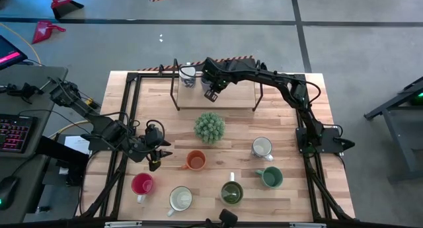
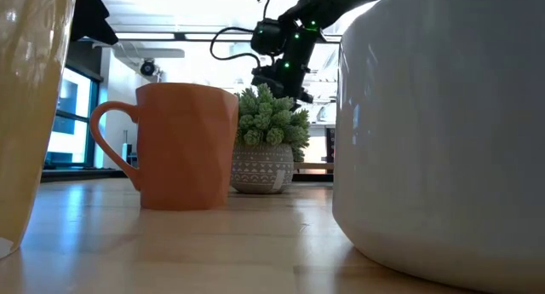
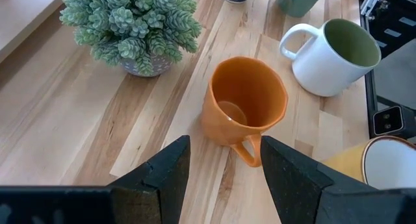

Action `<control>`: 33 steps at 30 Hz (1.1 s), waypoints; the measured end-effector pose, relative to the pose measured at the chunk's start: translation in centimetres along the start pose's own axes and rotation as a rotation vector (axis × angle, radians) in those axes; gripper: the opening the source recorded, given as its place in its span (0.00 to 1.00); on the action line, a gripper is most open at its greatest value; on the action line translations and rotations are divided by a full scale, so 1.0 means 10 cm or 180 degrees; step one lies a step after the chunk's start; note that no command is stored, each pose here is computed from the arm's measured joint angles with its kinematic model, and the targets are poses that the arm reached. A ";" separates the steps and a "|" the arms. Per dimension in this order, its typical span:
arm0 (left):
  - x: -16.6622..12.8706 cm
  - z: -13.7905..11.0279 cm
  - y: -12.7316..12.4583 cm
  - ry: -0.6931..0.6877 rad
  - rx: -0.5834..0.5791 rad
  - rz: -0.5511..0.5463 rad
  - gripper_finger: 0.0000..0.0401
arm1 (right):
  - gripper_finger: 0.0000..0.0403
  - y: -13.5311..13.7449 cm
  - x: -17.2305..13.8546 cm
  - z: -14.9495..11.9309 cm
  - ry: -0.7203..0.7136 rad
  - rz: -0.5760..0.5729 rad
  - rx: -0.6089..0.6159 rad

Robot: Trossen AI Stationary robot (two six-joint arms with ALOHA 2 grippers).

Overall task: Place coffee mugs
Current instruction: Put the blue mug on the shelf, then put the red mug on the shelf

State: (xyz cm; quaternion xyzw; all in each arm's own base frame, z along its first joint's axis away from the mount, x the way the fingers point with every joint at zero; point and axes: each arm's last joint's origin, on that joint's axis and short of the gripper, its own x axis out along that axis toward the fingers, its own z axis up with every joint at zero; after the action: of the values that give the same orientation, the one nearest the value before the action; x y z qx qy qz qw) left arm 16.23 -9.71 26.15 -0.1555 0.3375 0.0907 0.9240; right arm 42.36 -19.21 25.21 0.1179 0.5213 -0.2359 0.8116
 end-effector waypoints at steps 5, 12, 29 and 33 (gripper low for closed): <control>0.00 0.00 0.00 0.0000 0.0000 0.0000 0.44 | 0.04 0.00 0.00 0.03 -0.0083 0.0006 0.0010; 0.00 0.00 0.00 0.0000 0.0000 -0.0002 0.44 | 0.04 -0.03 0.00 0.04 -0.0132 0.0000 0.0011; 0.00 0.00 0.00 -0.0001 0.0001 -0.0002 0.44 | 0.04 0.01 0.24 0.04 -0.0081 0.0118 0.0082; 0.00 0.00 0.00 0.0000 0.0002 0.0000 0.44 | 0.04 0.04 0.22 0.03 -0.0022 0.0187 0.0071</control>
State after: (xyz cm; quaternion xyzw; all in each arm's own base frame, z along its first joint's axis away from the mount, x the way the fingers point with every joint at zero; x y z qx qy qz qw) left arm 16.23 -9.71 26.15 -0.1552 0.3375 0.0905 0.9240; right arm 43.54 -19.61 23.30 0.1414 0.5121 -0.2182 0.8186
